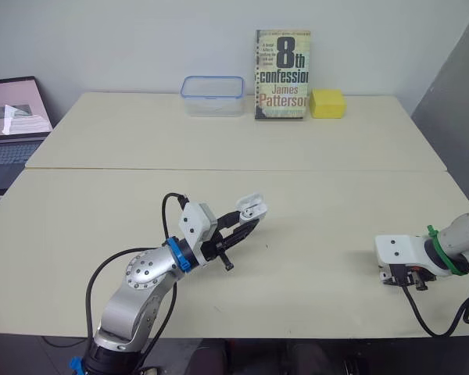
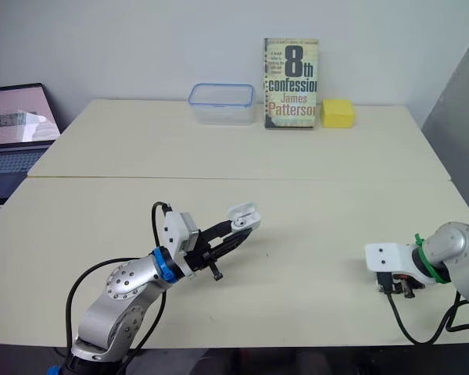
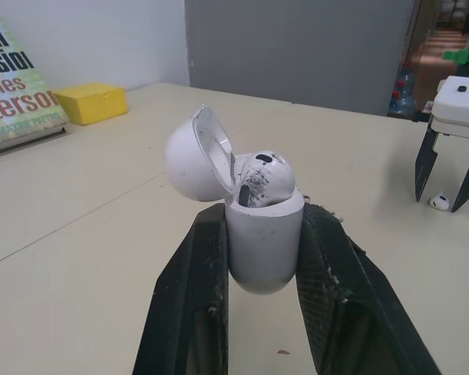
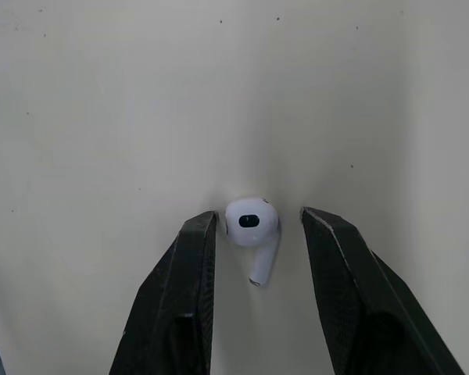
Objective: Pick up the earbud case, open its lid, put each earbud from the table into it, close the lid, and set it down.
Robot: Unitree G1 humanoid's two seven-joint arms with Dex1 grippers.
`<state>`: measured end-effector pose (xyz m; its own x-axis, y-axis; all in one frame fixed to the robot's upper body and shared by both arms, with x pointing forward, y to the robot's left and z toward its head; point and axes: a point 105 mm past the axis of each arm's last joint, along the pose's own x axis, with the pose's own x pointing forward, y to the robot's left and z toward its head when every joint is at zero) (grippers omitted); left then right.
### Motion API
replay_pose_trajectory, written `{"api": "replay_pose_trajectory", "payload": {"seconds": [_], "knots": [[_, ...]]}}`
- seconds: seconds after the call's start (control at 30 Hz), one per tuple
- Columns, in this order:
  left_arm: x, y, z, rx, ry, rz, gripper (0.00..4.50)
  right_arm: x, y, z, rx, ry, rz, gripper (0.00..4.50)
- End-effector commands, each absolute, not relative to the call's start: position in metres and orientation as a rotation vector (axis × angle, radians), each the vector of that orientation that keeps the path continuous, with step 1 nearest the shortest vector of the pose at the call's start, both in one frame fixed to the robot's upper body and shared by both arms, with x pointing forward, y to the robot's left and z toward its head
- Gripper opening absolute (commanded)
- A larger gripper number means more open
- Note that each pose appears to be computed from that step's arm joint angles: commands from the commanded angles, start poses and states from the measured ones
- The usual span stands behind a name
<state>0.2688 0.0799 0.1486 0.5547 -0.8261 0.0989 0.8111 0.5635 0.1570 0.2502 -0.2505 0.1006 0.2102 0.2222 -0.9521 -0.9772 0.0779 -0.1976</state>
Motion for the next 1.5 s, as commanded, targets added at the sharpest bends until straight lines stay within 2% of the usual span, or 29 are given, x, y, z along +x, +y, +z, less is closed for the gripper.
{"api": "replay_pose_trajectory", "payload": {"seconds": [0.03, 0.27, 0.37, 0.43, 0.63, 0.8, 1.07, 1.27, 1.5], "knots": [[0.266, 0.077, 0.157, 0.109, -0.208, -0.982, 0.80, 0.253, -0.245, 0.104, -1.138, 0.891, 1.113, 1.75], [0.266, 0.078, 0.156, 0.113, -0.205, -0.981, 0.80, 0.251, -0.245, 0.102, -1.146, 0.899, 1.115, 1.75], [0.266, 0.078, 0.156, 0.115, -0.205, -0.982, 0.80, 0.251, -0.245, 0.102, -1.144, 0.898, 1.114, 1.15], [0.266, 0.078, 0.156, 0.116, -0.205, -0.981, 0.80, 0.252, -0.244, 0.103, -1.141, 0.897, 1.111, 0.50], [0.267, 0.079, 0.157, 0.117, -0.210, -0.982, 0.80, 0.255, -0.239, 0.115, -1.101, 0.851, 1.106, 0.41], [0.271, 0.079, 0.161, 0.112, -0.228, -0.978, 0.80, 0.265, -0.202, 0.154, -0.985, 0.588, 1.144, 0.41], [0.282, 0.074, 0.174, 0.084, -0.270, -0.979, 0.80, 0.261, -0.133, 0.215, -0.557, 0.181, 1.202, 0.41], [0.288, 0.072, 0.180, 0.063, -0.294, -0.975, 0.80, 0.267, -0.108, 0.260, -0.332, -0.171, 1.113, 0.41], [0.288, 0.064, 0.185, 0.046, -0.322, -0.991, 0.80, 0.274, -0.078, 0.270, -0.112, -0.303, 1.044, 0.41]]}}
